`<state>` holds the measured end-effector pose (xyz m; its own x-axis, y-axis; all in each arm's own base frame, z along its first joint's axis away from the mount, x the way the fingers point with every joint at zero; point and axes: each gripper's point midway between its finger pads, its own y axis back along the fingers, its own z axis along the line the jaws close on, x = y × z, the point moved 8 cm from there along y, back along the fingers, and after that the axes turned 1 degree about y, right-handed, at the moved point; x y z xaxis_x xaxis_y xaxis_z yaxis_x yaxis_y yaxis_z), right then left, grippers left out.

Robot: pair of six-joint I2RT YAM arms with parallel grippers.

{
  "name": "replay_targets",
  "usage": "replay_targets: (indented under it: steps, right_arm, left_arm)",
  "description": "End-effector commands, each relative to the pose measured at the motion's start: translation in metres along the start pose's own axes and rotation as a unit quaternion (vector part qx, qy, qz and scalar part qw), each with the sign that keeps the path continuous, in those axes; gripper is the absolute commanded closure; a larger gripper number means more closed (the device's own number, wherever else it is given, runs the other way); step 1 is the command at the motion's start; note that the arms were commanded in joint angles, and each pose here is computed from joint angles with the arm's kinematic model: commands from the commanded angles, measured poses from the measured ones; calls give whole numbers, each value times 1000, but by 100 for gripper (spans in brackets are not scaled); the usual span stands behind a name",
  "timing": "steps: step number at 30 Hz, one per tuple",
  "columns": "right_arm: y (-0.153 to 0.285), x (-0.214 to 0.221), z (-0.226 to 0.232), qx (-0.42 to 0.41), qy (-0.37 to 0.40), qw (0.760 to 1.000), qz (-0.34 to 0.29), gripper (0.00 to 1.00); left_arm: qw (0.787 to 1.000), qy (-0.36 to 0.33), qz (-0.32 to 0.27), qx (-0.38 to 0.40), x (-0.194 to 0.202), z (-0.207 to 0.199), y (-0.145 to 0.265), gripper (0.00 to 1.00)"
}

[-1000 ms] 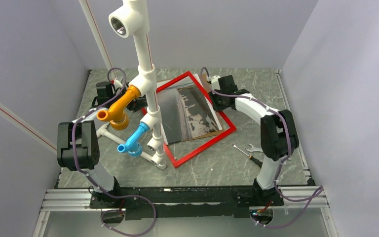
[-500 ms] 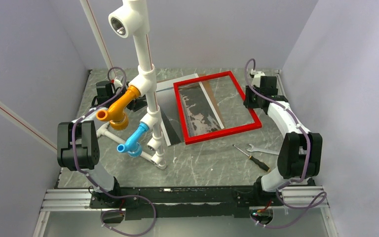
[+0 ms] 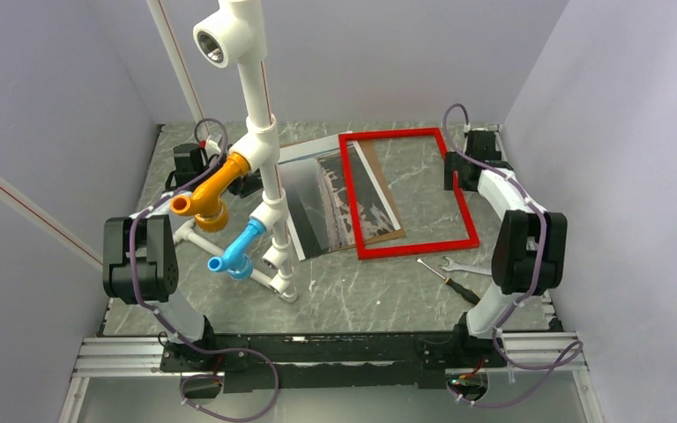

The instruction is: Take the photo out of the frame

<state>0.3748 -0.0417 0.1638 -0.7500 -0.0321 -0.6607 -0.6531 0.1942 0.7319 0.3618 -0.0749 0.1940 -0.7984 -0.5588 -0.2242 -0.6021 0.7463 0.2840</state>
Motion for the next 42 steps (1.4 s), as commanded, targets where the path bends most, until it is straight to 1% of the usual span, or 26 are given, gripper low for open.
replay_targets:
  steps: [1, 3, 4, 6, 7, 8, 10, 12, 15, 17, 18, 21, 23, 27, 28, 31, 34, 36, 39, 42]
  right_arm:
    - [13, -38, 12, 134, 20, 990, -24, 0]
    - [19, -48, 36, 135, 36, 990, -34, 0]
    - [22, -52, 55, 101, 24, 994, -39, 0]
    - [28, -53, 98, 5, -4, 999, -42, 0]
    - [32, -51, 121, -49, -29, 997, -42, 0]
    - [36, -47, 143, -91, -38, 994, -44, 0]
    - [37, -36, 183, -150, -46, 986, -54, 1]
    - [33, -26, 213, -174, -50, 982, -49, 4]
    - [25, -10, 243, -187, -29, 981, -34, 12]
    - [20, 1, 257, -190, -9, 981, -34, 17]
    - [20, 6, 264, -187, 1, 982, -37, 20]
    - [17, 23, 277, -184, 24, 982, -29, 21]
    - [14, 36, 285, -180, 40, 983, -22, 21]
    - [7, 54, 292, -134, 73, 988, -10, 33]
    - [9, 56, 294, -129, 83, 988, -14, 38]
    - [17, 51, 289, -119, 94, 988, -29, 63]
    - [26, 40, 281, -97, 104, 989, -43, 87]
    - [35, 31, 272, -80, 106, 990, -54, 99]
    - [43, 15, 256, -61, 92, 991, -72, 100]
    - [40, 6, 234, -40, 51, 996, -65, 100]
  left_arm:
    - [999, -41, 15, 30, -2, -10, -8, 37]
    - [999, -36, 17, 33, -1, -8, -9, 37]
    - [999, -35, 18, 34, -1, -7, -10, 37]
    - [999, -33, 23, 31, 1, -4, -13, 37]
    - [999, -32, 28, 28, 2, -3, -16, 37]
    - [999, -32, 33, 26, 4, -2, -18, 37]
    - [998, -25, 39, 31, 6, 1, -23, 36]
    - [996, -27, 70, 47, 22, -2, -37, 37]
    - [992, -18, 114, 45, 41, 5, -61, 38]
    - [990, 0, 133, 46, 52, 11, -77, 39]
    - [989, 2, 133, 58, 55, 13, -84, 41]
    - [989, 40, 115, 80, 62, 23, -92, 49]
    - [991, 50, 102, 77, 67, 29, -94, 50]
    - [992, 58, 97, 48, 79, 39, -100, 49]
    - [993, 60, 89, 38, 79, 41, -100, 49]
    - [994, 66, 83, -22, 81, 57, -102, 48]
    - [990, 76, 84, -89, 83, 70, -101, 48]
    - [985, 86, 89, -118, 86, 75, -98, 48]
    - [980, 106, 95, -139, 89, 81, -94, 48]
    - [976, 120, 110, -146, 91, 85, -94, 48]
